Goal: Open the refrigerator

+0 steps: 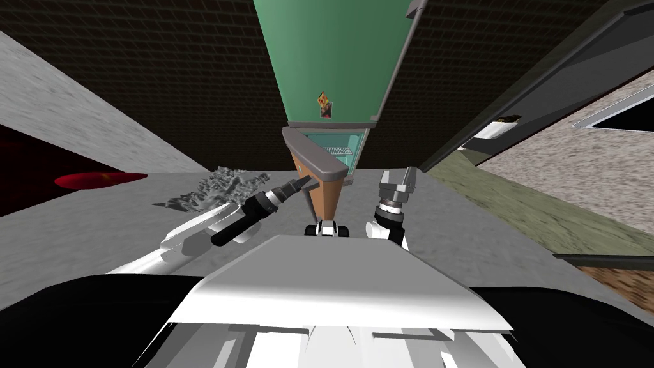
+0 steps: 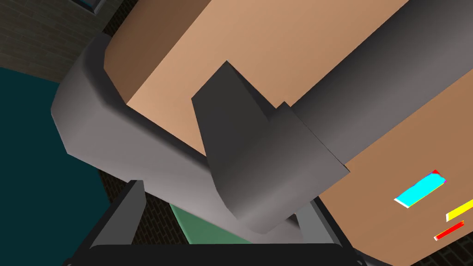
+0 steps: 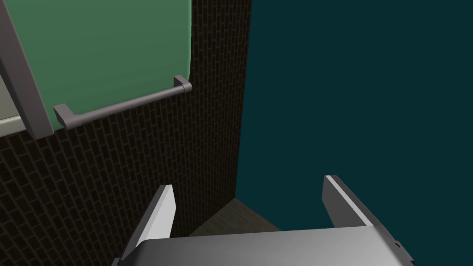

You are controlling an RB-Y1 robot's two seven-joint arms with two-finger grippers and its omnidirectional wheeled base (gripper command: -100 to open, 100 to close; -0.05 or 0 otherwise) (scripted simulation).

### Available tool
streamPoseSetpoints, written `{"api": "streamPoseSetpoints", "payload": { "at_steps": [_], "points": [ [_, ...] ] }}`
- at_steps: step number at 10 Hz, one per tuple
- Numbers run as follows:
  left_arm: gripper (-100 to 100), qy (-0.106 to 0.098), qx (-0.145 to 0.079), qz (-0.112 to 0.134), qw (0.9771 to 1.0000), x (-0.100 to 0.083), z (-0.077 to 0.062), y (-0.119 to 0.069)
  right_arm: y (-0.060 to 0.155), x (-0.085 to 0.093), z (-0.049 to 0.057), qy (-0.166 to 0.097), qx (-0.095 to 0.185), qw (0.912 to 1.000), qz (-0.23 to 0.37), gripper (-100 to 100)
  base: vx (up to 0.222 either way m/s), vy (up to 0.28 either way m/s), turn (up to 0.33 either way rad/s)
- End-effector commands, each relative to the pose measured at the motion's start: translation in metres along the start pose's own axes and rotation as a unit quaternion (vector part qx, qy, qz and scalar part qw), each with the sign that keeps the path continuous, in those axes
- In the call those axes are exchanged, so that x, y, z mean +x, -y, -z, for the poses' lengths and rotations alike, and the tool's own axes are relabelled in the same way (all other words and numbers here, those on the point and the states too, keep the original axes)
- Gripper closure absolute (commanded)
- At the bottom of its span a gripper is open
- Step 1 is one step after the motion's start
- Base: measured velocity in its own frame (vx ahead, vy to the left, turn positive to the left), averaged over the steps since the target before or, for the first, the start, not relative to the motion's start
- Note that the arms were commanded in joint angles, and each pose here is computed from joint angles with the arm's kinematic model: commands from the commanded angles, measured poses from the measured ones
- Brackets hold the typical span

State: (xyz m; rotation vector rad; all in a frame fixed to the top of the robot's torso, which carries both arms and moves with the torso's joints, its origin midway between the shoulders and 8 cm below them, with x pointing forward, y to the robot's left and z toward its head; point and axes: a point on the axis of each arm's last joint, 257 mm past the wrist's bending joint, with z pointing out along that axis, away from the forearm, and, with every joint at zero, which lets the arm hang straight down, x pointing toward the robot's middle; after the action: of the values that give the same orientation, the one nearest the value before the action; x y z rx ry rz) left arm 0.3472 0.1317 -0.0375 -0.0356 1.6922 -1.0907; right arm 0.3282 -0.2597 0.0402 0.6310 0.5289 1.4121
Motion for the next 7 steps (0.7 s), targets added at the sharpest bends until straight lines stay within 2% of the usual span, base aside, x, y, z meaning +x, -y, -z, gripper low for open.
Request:
{"api": "streamPoseSetpoints", "payload": {
  "at_steps": [1, 2, 7],
  "points": [
    [-100, 0.000, -0.001, 0.000, 1.0000, -0.0064, -0.0004, 0.0019, 0.0000, 0.0000, 0.0000, 0.000, 0.000, 1.0000, 0.000, 0, -0.014, -0.002, -0.003],
    [0, 0.001, -0.002, 0.001, 1.0000, -0.0073, -0.0004, 0.0020, 0.0000, 0.0000, 0.0000, 0.000, 0.000, 1.0000, 0.000, 0, 0.000, 0.000, 0.000],
    [0, 0.001, -0.002, 0.000, 1.0000, -0.0072, -0.0004, 0.0020, 0.0000, 0.0000, 0.0000, 0.000, 0.000, 1.0000, 0.000, 0, 0.000, 0.000, 0.000]
  ]
}}
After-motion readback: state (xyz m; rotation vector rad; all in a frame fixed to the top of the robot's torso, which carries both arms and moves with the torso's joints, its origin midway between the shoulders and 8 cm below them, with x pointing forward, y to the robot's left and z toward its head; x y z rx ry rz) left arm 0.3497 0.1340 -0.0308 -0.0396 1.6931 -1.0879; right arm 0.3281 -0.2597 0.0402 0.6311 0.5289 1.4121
